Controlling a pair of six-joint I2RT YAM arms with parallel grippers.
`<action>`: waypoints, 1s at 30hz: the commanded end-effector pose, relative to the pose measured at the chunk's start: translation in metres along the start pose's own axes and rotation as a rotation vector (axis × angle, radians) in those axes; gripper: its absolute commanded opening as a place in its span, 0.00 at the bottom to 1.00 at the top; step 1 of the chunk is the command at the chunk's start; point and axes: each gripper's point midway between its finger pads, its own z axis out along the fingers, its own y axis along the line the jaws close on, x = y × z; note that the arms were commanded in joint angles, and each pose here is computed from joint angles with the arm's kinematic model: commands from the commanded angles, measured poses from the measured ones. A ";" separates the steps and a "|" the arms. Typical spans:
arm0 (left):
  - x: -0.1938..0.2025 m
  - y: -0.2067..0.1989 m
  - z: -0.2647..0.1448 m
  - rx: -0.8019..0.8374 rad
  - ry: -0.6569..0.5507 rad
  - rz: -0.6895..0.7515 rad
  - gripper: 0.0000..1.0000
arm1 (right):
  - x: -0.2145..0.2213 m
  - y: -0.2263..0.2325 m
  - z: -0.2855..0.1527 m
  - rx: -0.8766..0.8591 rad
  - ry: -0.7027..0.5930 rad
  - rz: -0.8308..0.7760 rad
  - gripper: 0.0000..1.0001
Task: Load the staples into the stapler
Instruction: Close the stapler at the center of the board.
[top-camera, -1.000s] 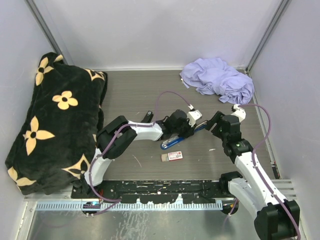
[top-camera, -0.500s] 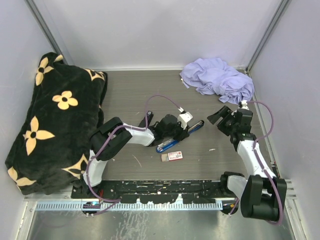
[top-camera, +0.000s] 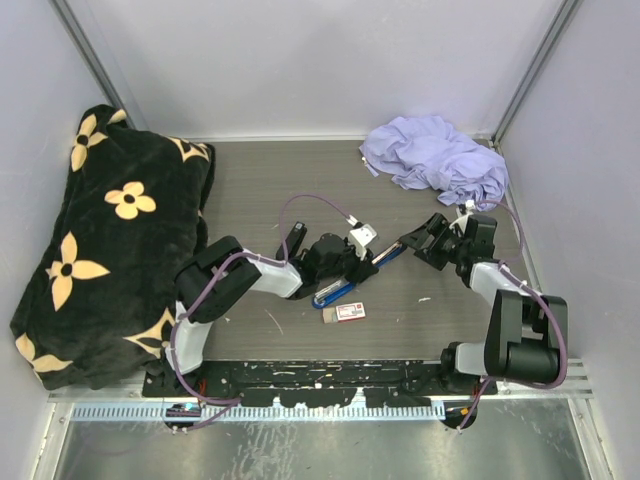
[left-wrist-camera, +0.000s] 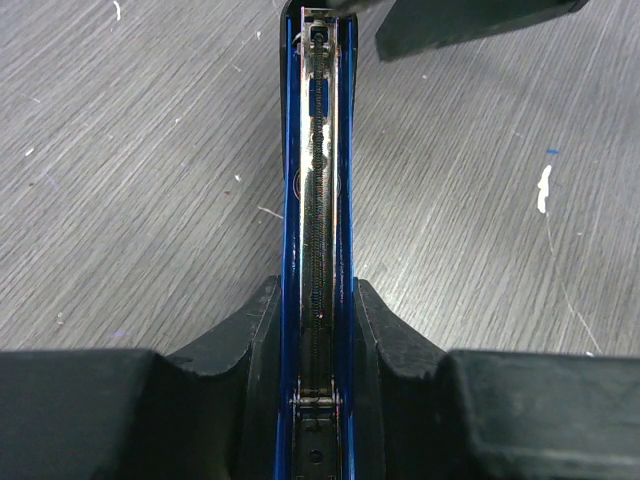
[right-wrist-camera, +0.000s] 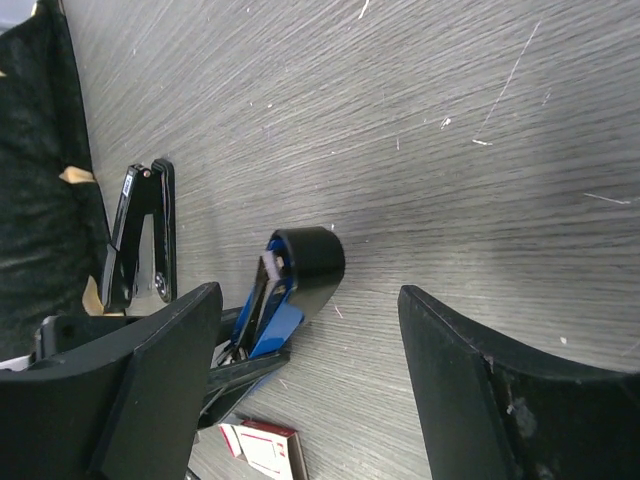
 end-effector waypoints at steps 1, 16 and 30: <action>-0.083 -0.015 -0.012 0.050 -0.241 0.030 0.00 | -0.007 0.013 0.007 -0.097 -0.005 -0.061 0.77; -0.086 -0.023 -0.016 0.085 -0.253 0.041 0.00 | 0.001 0.025 0.034 -0.179 0.068 -0.097 0.67; -0.078 -0.020 -0.004 0.079 -0.177 0.045 0.34 | -0.007 0.043 0.025 -0.198 0.017 -0.169 0.17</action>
